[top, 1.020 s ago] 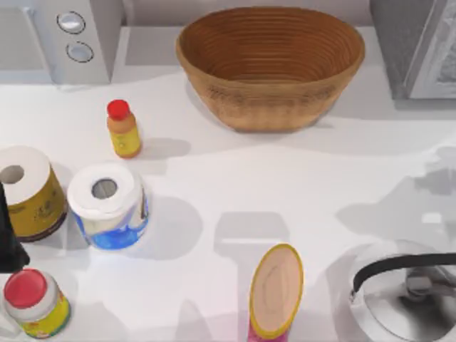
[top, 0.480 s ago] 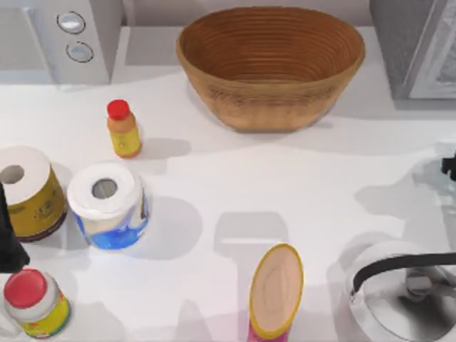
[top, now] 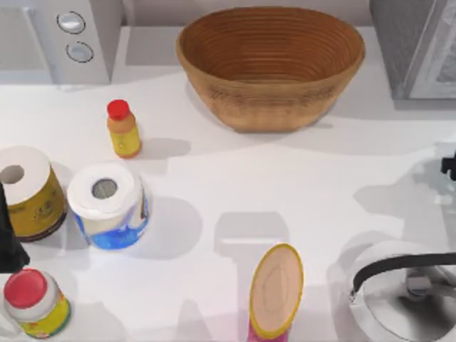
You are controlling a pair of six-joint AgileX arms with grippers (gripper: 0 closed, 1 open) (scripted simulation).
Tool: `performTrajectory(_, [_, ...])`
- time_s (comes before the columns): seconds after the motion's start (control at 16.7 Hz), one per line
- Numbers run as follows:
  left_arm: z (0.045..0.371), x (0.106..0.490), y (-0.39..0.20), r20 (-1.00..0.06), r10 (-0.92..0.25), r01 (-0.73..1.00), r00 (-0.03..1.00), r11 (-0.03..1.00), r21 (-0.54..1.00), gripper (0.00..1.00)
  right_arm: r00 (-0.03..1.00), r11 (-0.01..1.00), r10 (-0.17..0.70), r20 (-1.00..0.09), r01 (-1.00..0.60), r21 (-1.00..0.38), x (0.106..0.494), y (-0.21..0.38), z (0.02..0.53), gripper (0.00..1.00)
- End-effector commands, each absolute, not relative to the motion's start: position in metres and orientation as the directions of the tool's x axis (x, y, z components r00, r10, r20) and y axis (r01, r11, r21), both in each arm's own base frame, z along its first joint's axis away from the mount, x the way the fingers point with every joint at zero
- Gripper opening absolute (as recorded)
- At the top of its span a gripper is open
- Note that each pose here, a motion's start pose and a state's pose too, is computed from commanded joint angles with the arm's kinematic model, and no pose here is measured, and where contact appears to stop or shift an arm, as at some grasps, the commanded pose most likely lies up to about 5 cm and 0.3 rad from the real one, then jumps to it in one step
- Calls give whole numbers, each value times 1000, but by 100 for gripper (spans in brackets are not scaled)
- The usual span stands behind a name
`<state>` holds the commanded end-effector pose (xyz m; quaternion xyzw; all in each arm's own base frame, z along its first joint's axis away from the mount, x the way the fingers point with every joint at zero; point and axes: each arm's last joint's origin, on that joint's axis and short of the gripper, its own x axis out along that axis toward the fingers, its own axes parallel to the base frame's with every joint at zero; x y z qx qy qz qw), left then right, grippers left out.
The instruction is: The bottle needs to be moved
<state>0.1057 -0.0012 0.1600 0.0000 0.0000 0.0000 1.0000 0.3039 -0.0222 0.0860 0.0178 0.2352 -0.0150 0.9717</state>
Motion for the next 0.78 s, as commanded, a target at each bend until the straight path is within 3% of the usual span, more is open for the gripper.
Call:
performTrajectory(0.42, [160, 106, -1, 0, 0, 0, 1000, 1000, 0, 100, 889, 999, -21, -458, 37, 28, 304, -22, 86, 98])
performTrajectory(0.78, [160, 106, -1, 0, 0, 0, 1000, 1000, 0, 100, 889, 999, -21, -458, 37, 28, 304, -22, 86, 100])
